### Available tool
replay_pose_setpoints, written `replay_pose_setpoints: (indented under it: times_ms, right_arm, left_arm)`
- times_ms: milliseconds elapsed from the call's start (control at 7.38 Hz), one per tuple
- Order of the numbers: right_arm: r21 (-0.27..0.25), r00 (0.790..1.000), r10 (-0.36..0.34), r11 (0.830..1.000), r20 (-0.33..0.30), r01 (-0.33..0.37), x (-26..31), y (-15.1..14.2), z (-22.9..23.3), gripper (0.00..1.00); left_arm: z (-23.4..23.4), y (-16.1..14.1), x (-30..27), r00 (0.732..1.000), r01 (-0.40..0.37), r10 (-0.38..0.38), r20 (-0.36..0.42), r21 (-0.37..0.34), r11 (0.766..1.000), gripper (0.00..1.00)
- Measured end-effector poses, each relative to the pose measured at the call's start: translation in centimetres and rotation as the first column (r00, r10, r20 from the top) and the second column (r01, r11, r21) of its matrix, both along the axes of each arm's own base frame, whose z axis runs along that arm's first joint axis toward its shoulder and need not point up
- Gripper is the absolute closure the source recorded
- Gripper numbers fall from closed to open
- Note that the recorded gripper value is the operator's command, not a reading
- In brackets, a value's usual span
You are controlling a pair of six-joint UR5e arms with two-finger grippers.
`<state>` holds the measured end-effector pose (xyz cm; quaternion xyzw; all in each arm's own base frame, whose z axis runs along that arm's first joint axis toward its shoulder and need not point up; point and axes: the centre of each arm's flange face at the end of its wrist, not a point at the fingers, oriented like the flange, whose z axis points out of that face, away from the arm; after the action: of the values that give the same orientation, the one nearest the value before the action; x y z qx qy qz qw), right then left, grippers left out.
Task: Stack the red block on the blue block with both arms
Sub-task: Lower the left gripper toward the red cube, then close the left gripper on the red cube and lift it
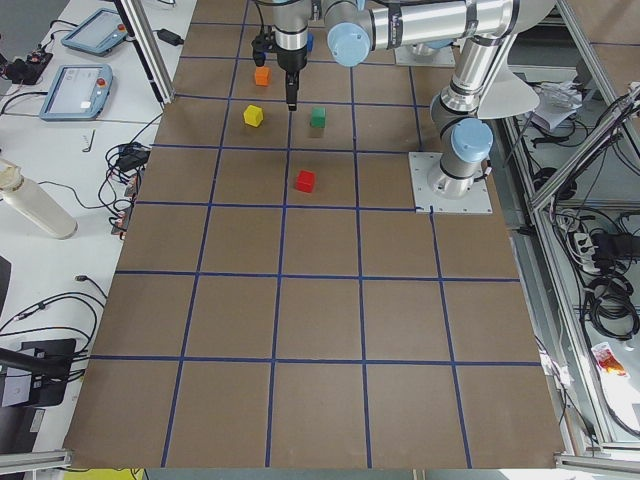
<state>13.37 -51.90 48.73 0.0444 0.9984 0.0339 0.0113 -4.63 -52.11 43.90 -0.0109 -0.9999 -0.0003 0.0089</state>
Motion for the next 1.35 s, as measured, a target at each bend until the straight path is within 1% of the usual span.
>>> replay_pose_setpoints:
  times_ms: [135, 271, 406, 542, 677, 812, 1083, 1219, 1354]
  right_arm:
    - [-0.005, 1.0, 0.0, 1.0, 0.003, 0.0, 0.0, -0.1, 0.0, 0.0]
    - [-0.01, 1.0, 0.001, 1.0, 0.004, -0.001, 0.0, -0.2, 0.1, 0.0]
    - [-0.013, 1.0, 0.001, 1.0, 0.003, -0.001, 0.0, -0.2, 0.1, 0.0]
    - [-0.013, 1.0, 0.001, 1.0, 0.002, -0.001, 0.0, -0.2, 0.1, 0.0]
    - [-0.014, 1.0, 0.0, 1.0, 0.001, 0.0, 0.0, -0.2, 0.1, 0.0]
    - [-0.013, 1.0, 0.0, 1.0, 0.001, 0.0, 0.0, -0.2, 0.1, 0.0]
    - [-0.013, 1.0, 0.0, 1.0, 0.001, 0.0, 0.0, -0.2, 0.1, 0.0]
    - [-0.013, 1.0, 0.0, 1.0, 0.001, 0.0, 0.0, -0.2, 0.1, 0.0]
    - [-0.013, 1.0, 0.0, 1.0, 0.001, 0.0, 0.0, -0.2, 0.0, 0.0]
  left_arm:
    - [-2.3, -0.6, 1.8, 1.0, 0.016, -0.016, -0.006, 0.032, 0.999, 0.06]
    - [-5.6, -1.2, 3.3, 1.0, 0.029, -0.028, -0.011, 0.054, 0.998, 0.02]
    - [-9.3, -1.3, 4.4, 0.999, 0.053, -0.053, -0.004, 0.051, 0.997, 0.0]
    - [-13.0, -0.7, 5.6, 0.995, 0.102, -0.102, 0.015, 0.049, 0.994, 0.0]
    - [-16.3, 0.5, 6.6, 0.986, 0.161, -0.163, 0.025, 0.074, 0.984, 0.0]
    - [-18.7, 1.3, 7.2, 0.978, 0.204, -0.207, 0.018, 0.108, 0.973, 0.0]
    - [-22.2, 1.7, 7.3, 0.973, 0.229, -0.231, -0.004, 0.152, 0.962, 0.0]
    - [-23.5, 1.7, 7.3, 0.973, 0.231, -0.233, -0.008, 0.158, 0.96, 0.16]
    - [-24.4, 1.6, 7.3, 0.972, 0.233, -0.235, -0.008, 0.163, 0.959, 0.78]
